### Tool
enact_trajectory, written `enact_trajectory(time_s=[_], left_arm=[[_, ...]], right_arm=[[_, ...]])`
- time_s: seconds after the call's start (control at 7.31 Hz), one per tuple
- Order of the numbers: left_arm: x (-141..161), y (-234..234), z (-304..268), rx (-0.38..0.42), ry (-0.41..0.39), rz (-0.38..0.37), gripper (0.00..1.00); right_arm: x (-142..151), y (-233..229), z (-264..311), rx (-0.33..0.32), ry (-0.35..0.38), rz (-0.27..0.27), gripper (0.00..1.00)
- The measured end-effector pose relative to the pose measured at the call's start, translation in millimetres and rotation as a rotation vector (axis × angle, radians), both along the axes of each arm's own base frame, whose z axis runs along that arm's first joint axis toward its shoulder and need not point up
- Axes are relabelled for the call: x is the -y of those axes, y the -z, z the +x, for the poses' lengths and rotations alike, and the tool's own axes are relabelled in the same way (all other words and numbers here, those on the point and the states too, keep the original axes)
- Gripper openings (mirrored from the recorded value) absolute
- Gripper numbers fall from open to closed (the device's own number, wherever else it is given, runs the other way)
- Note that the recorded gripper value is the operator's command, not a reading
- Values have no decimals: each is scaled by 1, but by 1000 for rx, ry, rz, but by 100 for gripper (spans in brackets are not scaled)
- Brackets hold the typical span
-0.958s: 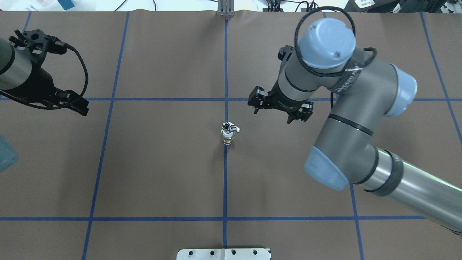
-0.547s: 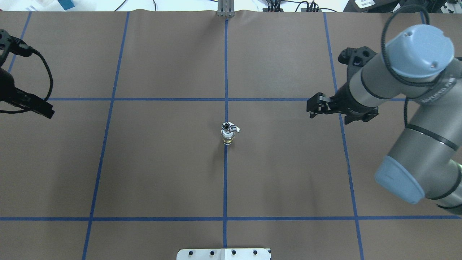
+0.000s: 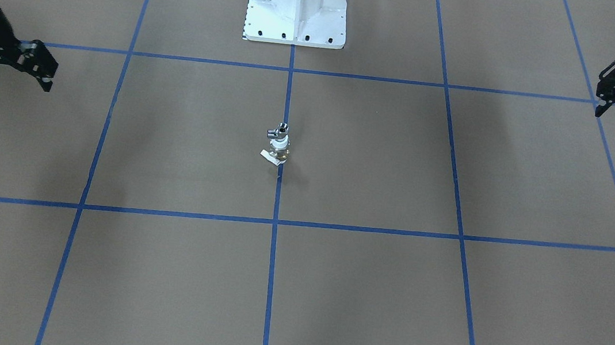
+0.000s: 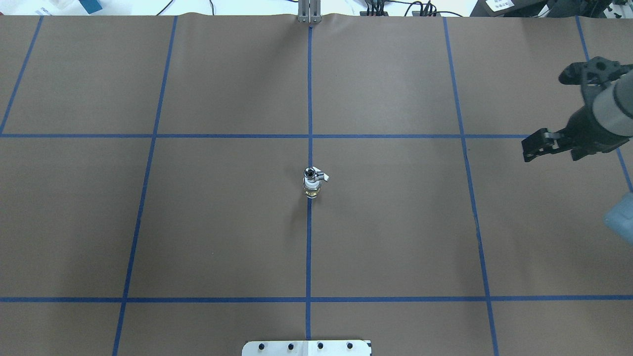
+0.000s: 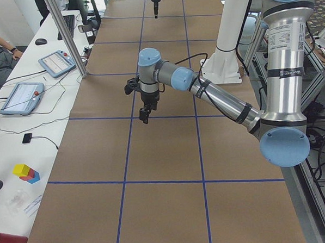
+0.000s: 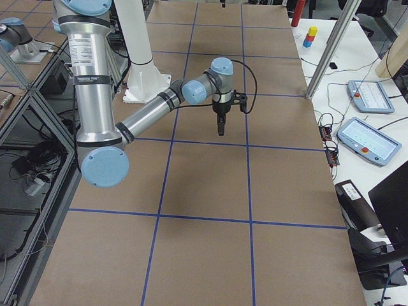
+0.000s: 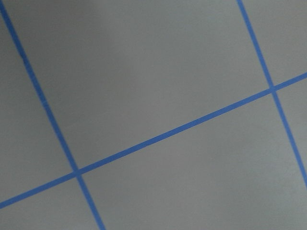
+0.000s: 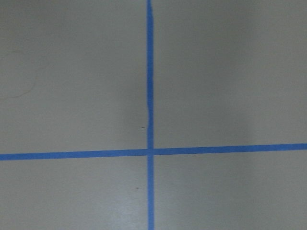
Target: Assemble PPR valve and pipe with both arms
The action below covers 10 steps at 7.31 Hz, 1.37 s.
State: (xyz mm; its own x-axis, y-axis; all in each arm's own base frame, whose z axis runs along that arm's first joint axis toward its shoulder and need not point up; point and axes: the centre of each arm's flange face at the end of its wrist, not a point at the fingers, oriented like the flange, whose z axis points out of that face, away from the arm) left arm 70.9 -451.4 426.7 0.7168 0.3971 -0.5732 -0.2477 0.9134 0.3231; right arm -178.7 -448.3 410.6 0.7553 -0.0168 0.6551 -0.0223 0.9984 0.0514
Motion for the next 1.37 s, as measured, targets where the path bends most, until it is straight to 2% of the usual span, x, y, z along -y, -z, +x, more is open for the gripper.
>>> enact_trajectory(time_s=[0.27, 0.55, 0.96, 1.37], left_arm=[[7, -23, -37, -14, -10, 10, 99], [11, -39, -53, -31, 2, -21, 99], [16, -59, -62, -56, 18, -62, 99], [15, -59, -62, -90, 15, -74, 99]], right_arm=[[1, -73, 66, 42, 25, 30, 99], [-16, -126, 112, 90, 13, 54, 99], [-26, -135, 138, 103, -15, 64, 99], [-24, -151, 158, 69, 47, 68, 99]])
